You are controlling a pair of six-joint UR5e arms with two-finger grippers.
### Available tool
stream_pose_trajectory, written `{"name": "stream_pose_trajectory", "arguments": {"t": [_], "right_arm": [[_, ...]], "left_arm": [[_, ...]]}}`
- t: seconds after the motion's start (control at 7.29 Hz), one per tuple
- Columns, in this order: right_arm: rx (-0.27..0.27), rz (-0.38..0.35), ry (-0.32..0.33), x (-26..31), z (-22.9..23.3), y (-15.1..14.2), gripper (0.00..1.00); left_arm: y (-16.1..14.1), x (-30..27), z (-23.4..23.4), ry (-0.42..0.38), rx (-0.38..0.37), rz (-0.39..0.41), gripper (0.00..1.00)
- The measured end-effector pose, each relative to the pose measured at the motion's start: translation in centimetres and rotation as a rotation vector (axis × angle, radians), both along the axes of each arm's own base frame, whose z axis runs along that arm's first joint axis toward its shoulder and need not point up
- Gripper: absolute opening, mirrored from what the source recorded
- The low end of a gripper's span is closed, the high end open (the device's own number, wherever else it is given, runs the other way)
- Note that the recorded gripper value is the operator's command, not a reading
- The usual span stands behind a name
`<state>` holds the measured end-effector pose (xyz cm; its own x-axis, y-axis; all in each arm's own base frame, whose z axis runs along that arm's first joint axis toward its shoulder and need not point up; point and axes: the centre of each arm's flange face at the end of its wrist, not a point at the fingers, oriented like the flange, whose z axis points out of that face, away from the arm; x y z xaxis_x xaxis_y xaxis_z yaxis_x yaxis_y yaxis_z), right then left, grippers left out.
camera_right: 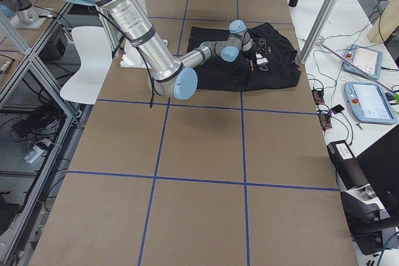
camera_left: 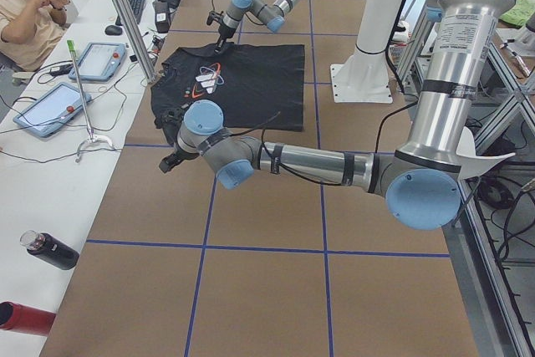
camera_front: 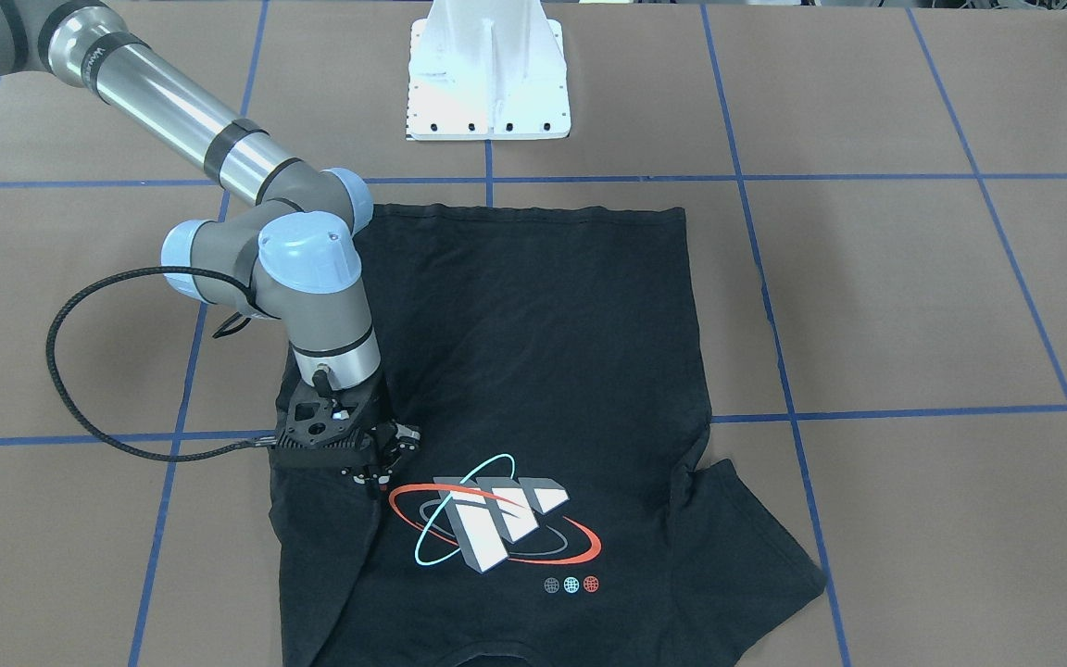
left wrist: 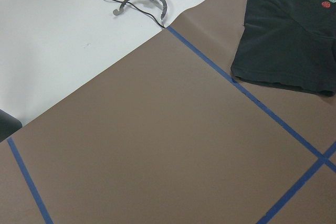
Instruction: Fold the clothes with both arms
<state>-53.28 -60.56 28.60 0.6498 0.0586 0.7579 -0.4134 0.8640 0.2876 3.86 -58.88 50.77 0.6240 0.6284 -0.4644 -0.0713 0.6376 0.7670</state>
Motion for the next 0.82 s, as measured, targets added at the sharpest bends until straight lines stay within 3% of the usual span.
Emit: {"name": "stream_pose_trajectory", "arguments": {"t": [0.41, 0.82], "right_arm": [[-0.007, 0.005, 0.018, -0.2, -0.5, -0.1, 0.99], [-0.069, -0.069, 0.054, 5.9, -1.6, -4.1, 1.00]], "left_arm": [[-0.3, 0.4, -0.5, 0.013, -0.012, -0.005, 1.00], [-4.2, 6.6, -5.6, 0.106, -0.138, -0.118, 1.00]]}}
